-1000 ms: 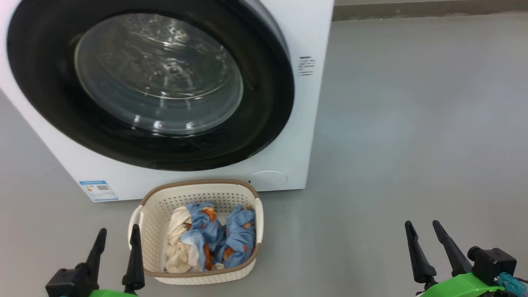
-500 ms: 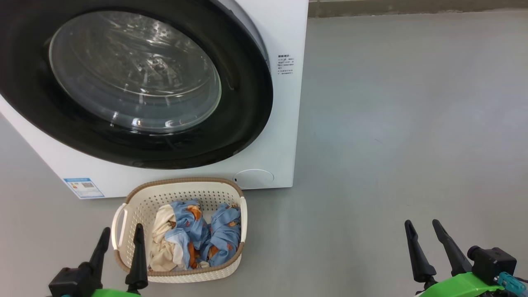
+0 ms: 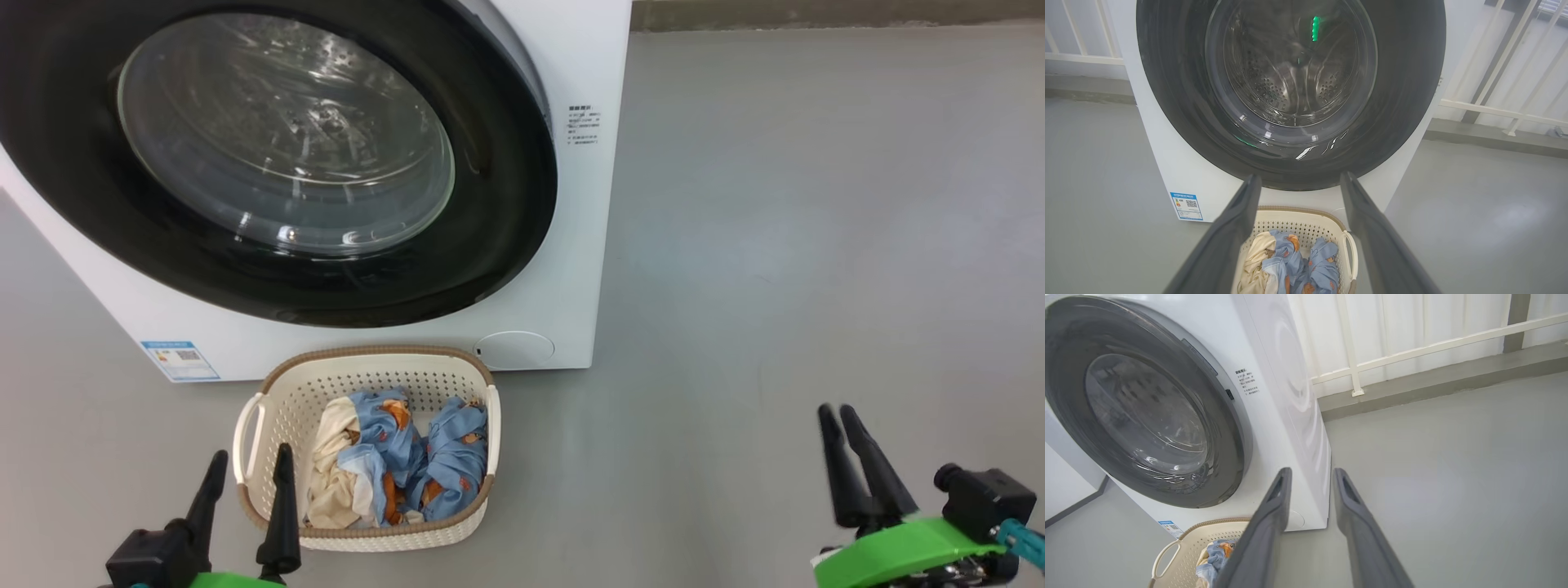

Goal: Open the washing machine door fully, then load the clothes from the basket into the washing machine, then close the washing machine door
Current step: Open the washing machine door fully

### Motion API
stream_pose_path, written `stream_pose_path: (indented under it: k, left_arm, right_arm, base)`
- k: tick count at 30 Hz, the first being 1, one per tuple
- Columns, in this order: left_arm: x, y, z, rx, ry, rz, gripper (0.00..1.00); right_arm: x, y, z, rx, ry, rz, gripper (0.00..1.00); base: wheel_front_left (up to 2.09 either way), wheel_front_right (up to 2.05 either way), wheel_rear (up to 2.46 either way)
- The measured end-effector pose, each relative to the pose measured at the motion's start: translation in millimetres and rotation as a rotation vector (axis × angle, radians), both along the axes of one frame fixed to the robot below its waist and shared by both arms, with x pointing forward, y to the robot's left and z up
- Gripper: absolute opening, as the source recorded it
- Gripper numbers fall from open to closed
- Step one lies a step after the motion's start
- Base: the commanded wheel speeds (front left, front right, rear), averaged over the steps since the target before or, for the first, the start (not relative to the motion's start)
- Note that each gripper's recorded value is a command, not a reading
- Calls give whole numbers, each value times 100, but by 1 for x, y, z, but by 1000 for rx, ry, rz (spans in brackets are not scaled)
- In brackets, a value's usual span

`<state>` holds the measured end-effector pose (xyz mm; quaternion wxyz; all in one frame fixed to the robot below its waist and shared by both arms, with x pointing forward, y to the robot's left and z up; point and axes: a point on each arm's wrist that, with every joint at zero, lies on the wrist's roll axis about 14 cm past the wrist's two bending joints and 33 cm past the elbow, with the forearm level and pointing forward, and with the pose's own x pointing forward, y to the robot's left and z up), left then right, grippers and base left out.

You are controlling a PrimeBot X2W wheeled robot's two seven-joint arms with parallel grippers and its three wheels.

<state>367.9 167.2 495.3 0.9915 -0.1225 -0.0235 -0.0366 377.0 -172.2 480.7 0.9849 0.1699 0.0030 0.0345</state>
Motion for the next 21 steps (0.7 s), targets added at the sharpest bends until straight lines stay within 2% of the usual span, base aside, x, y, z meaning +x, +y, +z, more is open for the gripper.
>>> stream_pose_path:
  k: [8,15,21]
  left_arm:
    - [-1,-1,-7,-12,21,1,100]
    - [9,-1,-6,-20,17,3,100]
    - [16,-1,-9,-40,27,5,100]
  right_arm:
    - [27,10,26,189,-70,-4,0]
    - [62,28,70,353,-179,54,0]
    - [87,38,85,493,-200,96,0]
  base:
    - [0,0,0]
    - [0,0,0]
    - [0,0,0]
